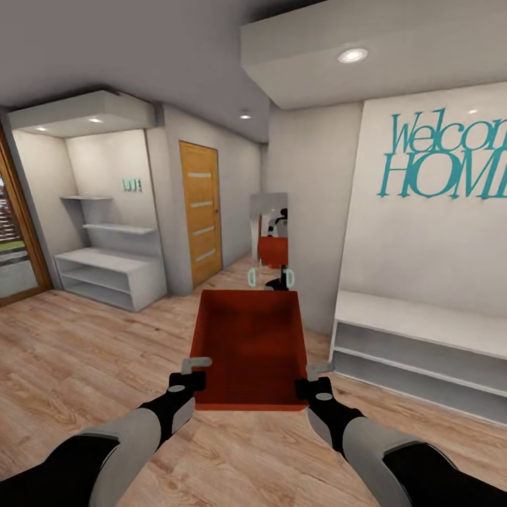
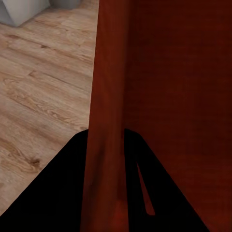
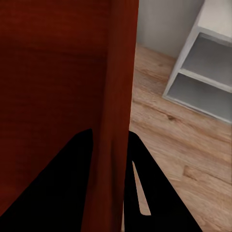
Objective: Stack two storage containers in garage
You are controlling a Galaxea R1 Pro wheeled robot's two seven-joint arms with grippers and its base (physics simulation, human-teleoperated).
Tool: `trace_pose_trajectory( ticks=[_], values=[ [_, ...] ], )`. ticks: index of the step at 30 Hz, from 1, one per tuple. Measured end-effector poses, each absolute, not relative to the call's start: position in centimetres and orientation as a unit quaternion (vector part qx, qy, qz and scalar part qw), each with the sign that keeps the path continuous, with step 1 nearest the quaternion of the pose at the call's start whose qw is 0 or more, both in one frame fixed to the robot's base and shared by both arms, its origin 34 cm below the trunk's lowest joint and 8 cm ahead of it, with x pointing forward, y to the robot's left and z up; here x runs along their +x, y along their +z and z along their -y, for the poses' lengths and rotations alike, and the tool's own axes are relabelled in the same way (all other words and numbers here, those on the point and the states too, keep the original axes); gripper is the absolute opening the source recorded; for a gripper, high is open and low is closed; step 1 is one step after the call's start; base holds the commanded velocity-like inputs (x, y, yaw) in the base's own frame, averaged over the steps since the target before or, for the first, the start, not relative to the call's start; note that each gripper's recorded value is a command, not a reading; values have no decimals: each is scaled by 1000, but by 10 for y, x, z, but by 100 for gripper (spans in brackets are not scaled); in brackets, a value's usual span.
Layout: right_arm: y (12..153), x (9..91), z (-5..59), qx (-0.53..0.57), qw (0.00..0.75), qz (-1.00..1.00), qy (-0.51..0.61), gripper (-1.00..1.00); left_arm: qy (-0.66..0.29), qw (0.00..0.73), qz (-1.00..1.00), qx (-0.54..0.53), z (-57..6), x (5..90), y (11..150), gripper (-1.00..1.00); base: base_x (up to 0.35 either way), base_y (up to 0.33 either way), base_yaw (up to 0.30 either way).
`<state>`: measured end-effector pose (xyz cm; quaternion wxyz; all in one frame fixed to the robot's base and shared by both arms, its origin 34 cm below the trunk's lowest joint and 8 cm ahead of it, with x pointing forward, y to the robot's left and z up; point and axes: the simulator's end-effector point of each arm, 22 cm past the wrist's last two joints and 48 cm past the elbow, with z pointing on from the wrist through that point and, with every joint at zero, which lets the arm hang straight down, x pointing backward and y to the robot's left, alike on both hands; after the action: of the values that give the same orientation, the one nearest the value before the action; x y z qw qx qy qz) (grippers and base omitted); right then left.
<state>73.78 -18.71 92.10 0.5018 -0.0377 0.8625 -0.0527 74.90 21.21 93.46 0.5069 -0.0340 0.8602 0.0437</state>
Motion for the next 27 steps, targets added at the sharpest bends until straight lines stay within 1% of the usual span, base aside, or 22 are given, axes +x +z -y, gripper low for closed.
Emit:
trace_pose_trajectory(
  ticks=[5,8,27],
  values=[
    [919,737,187,-38,498,-865,-52,-100,45,503,-862,-33,-212,749,934,-100,322,0,1],
    [919,737,187,-37,497,-865,-52,-100,45,502,-863,-33,-212,749,934,-100,322,0,129],
    [919,737,187,-38,498,-865,-52,-100,45,503,-863,-33,-212,748,933,-100,322,0,262]
  ],
)
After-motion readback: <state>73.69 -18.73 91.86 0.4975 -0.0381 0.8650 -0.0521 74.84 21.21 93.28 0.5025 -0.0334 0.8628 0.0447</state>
